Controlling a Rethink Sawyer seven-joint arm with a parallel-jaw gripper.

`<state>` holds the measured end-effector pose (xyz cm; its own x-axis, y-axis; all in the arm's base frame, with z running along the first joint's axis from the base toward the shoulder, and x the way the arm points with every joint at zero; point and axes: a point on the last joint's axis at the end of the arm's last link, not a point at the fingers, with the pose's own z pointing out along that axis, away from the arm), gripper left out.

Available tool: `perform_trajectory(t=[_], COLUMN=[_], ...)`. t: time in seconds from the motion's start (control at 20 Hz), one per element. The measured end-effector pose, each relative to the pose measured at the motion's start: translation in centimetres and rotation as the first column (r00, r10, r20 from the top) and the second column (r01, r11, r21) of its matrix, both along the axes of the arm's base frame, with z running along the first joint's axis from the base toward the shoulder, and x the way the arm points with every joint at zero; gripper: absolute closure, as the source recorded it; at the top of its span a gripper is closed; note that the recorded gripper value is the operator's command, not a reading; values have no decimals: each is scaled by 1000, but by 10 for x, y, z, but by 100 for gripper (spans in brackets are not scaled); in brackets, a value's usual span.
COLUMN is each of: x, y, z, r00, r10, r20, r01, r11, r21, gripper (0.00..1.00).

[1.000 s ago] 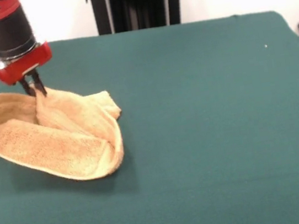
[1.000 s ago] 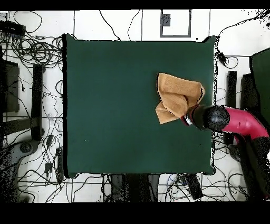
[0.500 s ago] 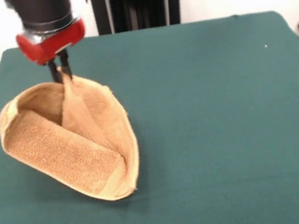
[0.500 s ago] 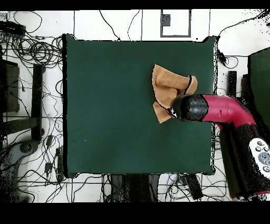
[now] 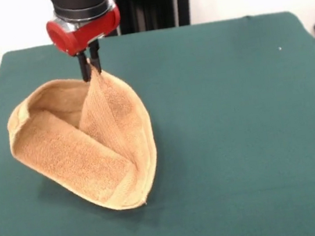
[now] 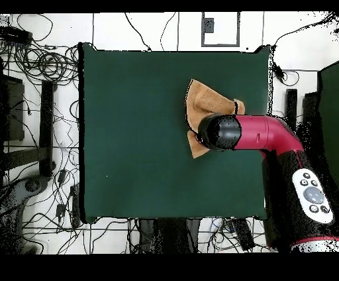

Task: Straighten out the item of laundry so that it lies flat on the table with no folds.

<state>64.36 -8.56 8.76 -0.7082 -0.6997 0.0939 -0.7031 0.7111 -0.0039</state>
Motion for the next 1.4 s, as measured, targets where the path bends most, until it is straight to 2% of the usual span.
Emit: perform_trajectory(t=[0.45,0.8,0.85,1.0,1.1,1.2,1.25,1.4], x=[-8,-10,-8,-8,-10,-11,-12,-14], y=[-17,-26,-24,-19,-9,-3,7,22], z=[1,5,7,10,13,14,15,14], r00=[997,988,982,974,959,953,945,937], r10=[-77,-151,-184,-223,-276,-296,-320,-344], r20=[-25,-36,-39,-46,-59,-62,-63,-59], r01=[77,152,185,225,280,300,325,348], r11=[997,988,982,973,958,951,942,933], r21=[-4,14,30,49,68,73,81,91], gripper=[100,100,100,100,100,100,100,100])
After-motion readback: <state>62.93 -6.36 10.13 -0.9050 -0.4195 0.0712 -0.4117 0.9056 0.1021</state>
